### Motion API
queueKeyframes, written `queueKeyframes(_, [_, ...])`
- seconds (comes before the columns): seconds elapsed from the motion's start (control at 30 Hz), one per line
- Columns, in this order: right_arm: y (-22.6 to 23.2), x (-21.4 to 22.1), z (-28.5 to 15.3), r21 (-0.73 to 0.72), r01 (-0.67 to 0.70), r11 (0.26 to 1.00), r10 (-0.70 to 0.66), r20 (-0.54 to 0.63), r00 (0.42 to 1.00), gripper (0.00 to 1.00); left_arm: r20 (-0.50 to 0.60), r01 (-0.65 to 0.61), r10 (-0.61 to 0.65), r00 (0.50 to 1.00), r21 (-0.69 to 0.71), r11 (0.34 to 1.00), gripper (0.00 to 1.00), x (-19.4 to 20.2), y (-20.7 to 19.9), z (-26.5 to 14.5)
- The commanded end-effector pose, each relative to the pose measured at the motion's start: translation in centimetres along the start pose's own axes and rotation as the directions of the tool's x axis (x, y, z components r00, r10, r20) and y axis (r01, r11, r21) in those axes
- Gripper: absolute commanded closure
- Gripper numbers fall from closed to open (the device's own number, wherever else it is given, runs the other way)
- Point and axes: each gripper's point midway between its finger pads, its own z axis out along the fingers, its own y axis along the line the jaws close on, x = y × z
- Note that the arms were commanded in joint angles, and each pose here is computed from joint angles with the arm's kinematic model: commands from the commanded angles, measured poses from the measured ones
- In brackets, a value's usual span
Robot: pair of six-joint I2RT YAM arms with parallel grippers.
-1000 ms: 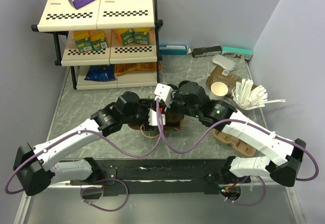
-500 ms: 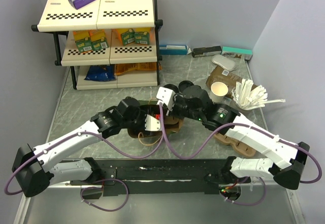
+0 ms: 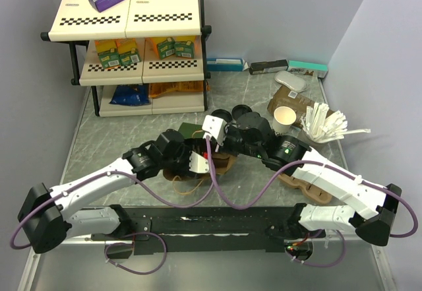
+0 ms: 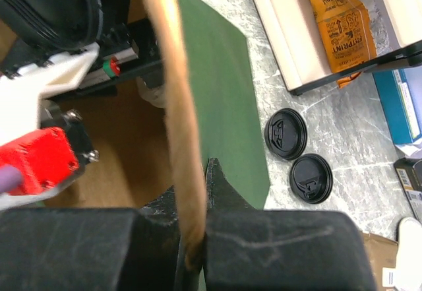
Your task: Pack the takeout coffee
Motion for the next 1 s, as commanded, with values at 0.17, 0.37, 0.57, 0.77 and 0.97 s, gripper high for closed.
queueKeyframes(0.17, [-0.1,-1.4,-0.3,0.009,0.010,1.000,-0.011,0.058,0.998,1.00,-0.056,0.058,-0.059,0.997,-0.013,0.998,0.39,0.9,0.8,1.0])
queueKeyframes(0.37, [-0.2,-1.4,-0.1,0.015,0.011,1.000,-0.012,0.060,0.998,1.00,-0.071,0.127,-0.126,0.989,0.003,0.992,0.60,1.2,1.8,0.8])
queueKeyframes(0.57, [-0.4,-1.4,0.0,0.021,0.007,1.000,-0.008,0.060,0.998,1.00,-0.048,0.156,-0.157,0.986,-0.017,0.988,0.60,0.8,3.3,0.2])
queueKeyframes(0.77, [-0.6,-1.3,0.2,0.027,0.000,1.000,-0.002,0.052,0.999,1.00,-0.024,0.178,-0.177,0.984,0.028,0.984,0.48,0.0,3.1,-0.2])
queueKeyframes(0.97, [-0.7,-1.4,0.2,0.030,-0.006,1.000,0.004,0.050,0.999,1.00,-0.006,0.163,-0.163,0.987,0.088,0.983,0.23,0.0,1.9,-1.0])
